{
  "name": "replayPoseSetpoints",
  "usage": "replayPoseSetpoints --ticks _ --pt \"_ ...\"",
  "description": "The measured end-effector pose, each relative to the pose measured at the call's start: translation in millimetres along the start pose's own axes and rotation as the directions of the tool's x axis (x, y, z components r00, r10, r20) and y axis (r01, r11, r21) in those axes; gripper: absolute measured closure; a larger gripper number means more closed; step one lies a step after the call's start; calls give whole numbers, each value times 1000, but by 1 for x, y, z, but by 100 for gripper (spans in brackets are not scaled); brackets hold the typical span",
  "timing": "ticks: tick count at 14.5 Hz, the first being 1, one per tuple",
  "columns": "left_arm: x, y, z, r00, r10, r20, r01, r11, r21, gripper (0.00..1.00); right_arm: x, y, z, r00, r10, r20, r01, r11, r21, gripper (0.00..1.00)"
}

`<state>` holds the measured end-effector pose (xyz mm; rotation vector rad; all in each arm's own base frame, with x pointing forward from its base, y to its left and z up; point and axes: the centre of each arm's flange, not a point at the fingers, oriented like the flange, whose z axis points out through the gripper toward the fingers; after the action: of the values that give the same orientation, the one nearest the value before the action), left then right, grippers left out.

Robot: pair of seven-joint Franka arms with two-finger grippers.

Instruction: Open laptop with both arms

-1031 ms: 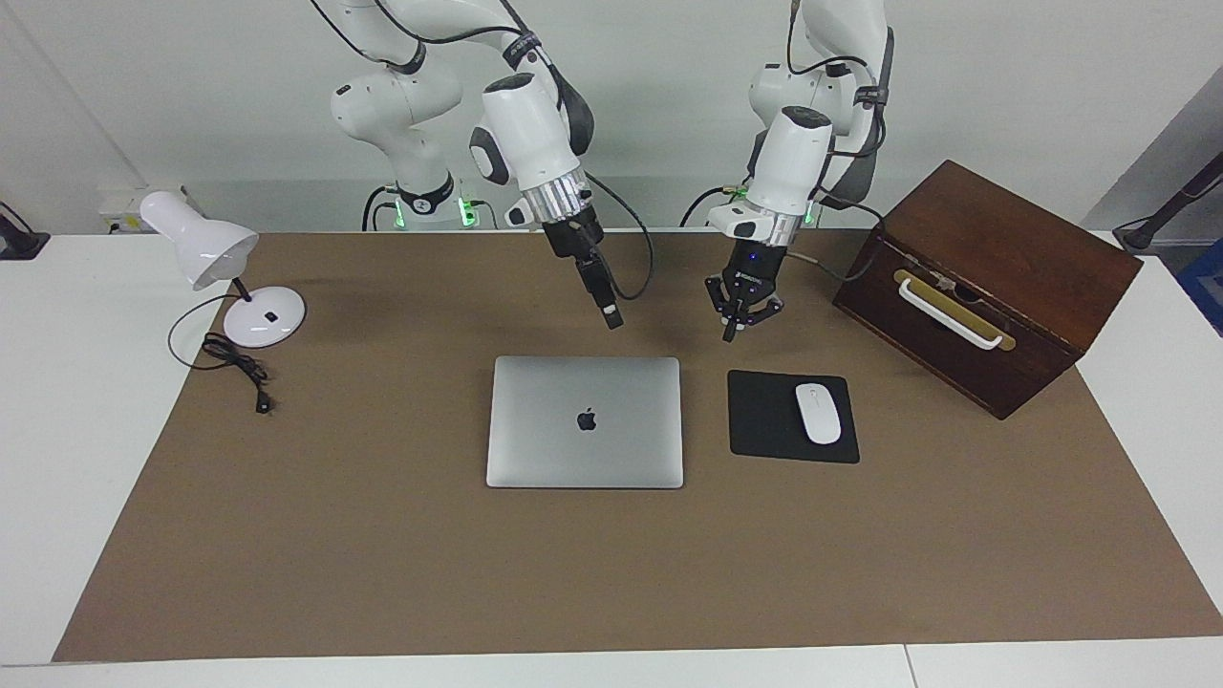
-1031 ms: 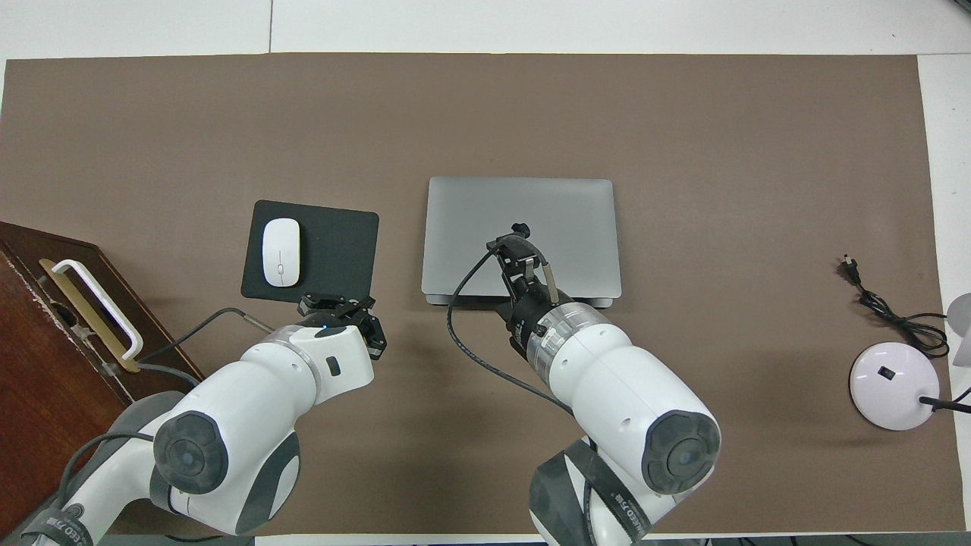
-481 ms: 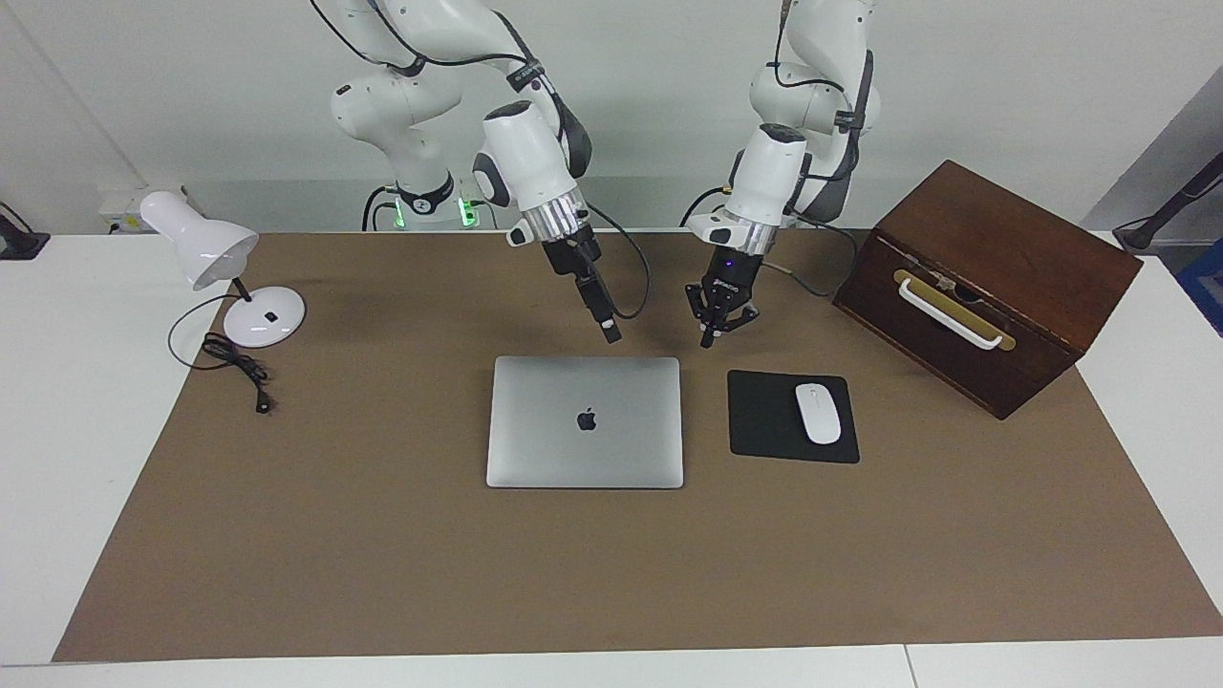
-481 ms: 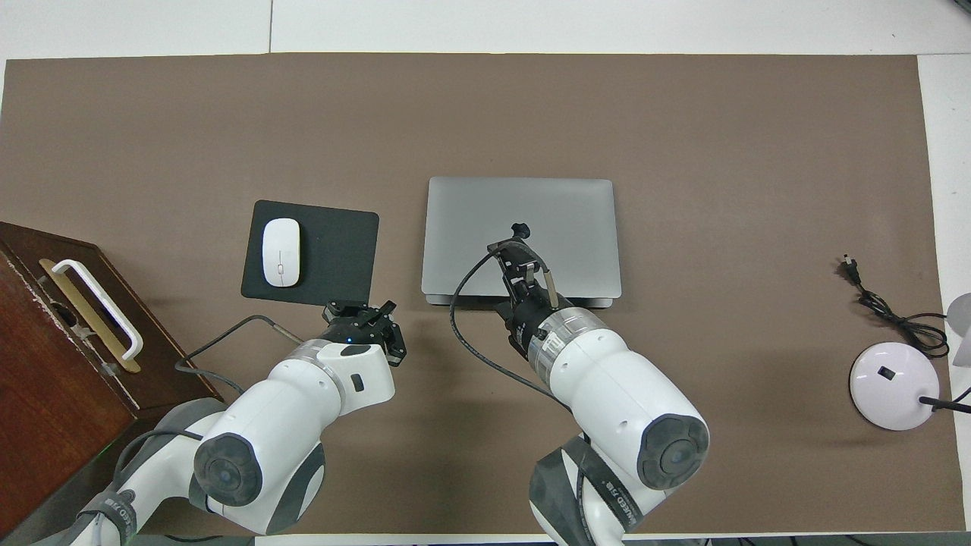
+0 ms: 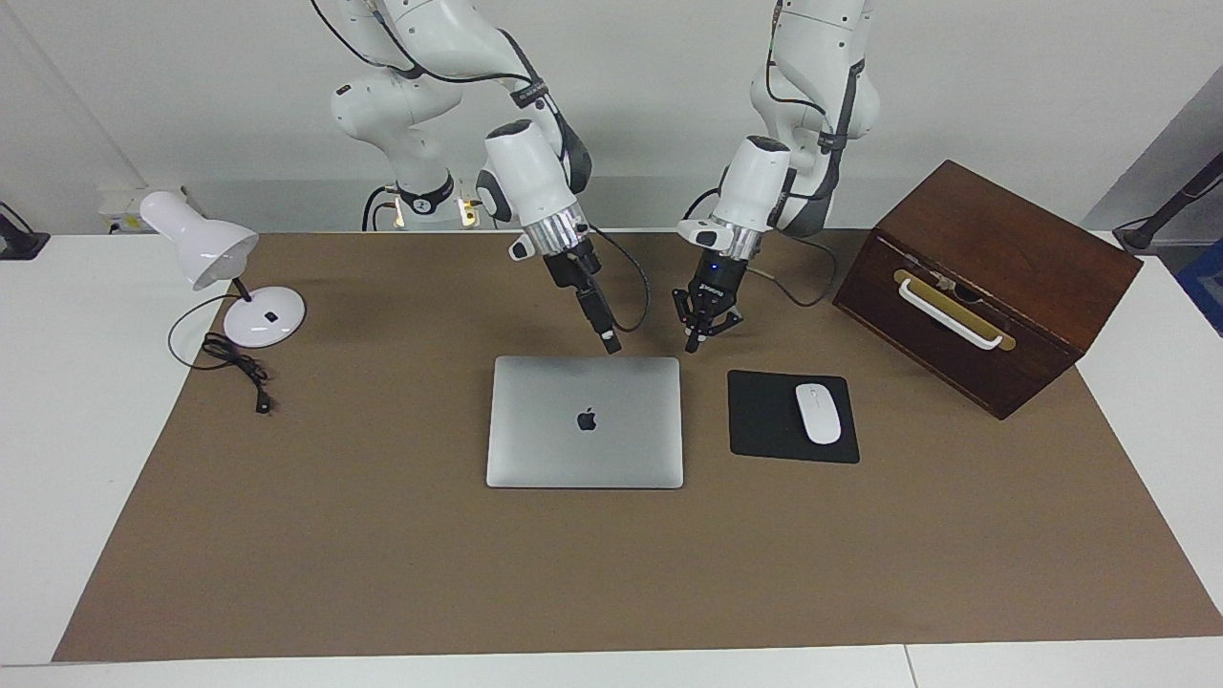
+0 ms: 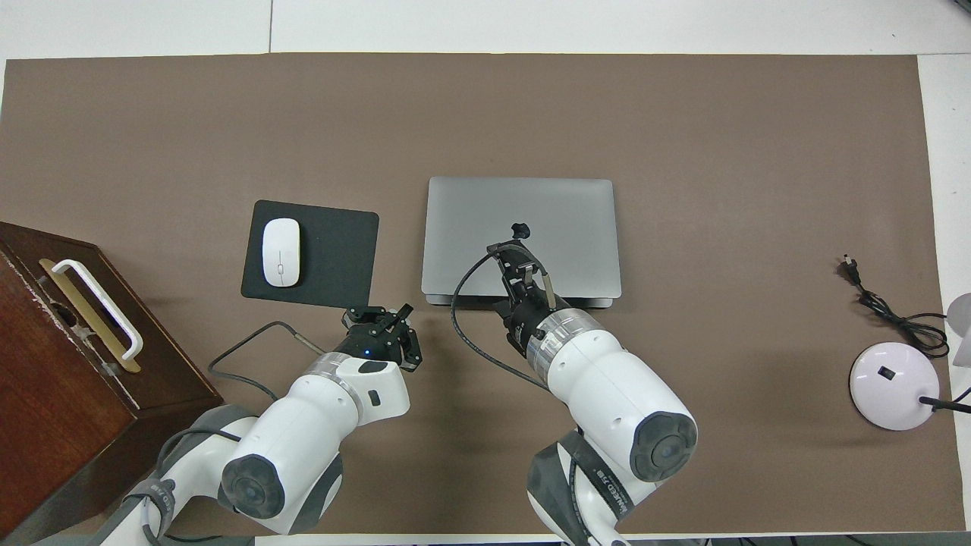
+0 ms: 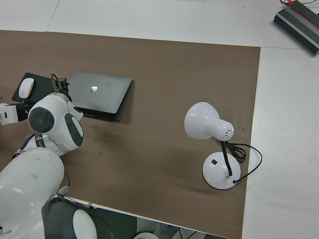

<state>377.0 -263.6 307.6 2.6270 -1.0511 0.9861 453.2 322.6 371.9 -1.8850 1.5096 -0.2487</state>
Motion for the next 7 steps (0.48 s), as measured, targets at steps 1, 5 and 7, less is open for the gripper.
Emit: replayPoseSetpoints --ticks 1,5,7 --pt "-7 5 6 1000 7 -6 -7 1000 -2 99 1 2 3 1000 0 0 0 1000 0 0" --pt "-17 9 18 1000 13 -3 -13 1000 -4 99 5 11 11 1000 -3 -4 3 1000 -9 0" --pt "-15 9 18 1000 13 -9 -13 1000 -3 99 10 21 13 1000 -18 -8 18 1000 -18 0"
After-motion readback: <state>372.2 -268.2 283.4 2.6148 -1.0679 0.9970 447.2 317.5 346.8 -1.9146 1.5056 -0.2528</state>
